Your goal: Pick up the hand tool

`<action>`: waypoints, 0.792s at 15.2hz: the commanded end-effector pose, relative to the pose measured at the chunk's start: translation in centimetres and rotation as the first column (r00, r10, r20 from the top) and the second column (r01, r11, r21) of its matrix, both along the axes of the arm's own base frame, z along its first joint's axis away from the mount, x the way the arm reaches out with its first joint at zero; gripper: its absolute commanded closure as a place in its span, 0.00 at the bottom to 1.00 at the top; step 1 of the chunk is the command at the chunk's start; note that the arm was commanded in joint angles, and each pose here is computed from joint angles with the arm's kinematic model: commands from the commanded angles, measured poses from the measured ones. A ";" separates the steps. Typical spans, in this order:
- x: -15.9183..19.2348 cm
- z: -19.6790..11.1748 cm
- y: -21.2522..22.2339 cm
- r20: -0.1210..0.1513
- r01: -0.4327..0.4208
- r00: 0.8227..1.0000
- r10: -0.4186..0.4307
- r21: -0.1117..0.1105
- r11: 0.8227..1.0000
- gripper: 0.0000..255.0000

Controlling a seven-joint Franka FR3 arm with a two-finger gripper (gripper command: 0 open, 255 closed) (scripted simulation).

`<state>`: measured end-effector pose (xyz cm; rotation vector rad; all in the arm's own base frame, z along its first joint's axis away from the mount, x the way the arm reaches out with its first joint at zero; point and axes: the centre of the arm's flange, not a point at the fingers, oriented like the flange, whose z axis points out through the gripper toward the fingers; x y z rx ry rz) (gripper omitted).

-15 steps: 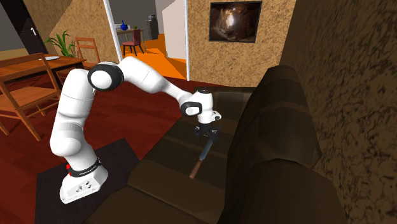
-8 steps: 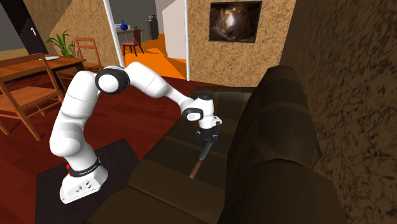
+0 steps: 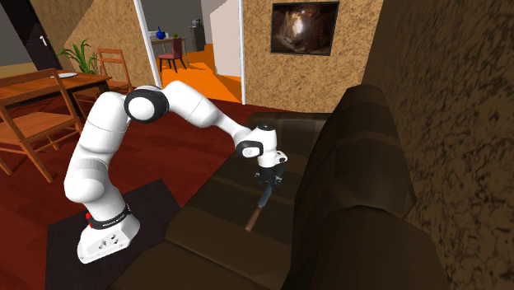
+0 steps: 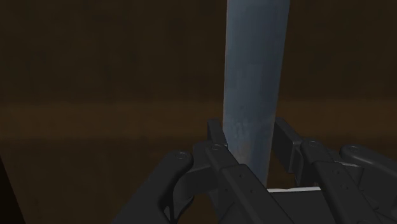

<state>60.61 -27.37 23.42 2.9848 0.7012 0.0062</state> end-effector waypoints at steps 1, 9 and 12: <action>0.0 0.0 0.0 0.000 0.000 1.000 0.000 0.000 1.000 1.00; 0.0 3.2 0.0 0.000 0.000 1.000 0.000 0.000 1.000 1.00; 0.0 4.7 0.0 0.000 0.000 1.000 0.000 0.000 1.000 1.00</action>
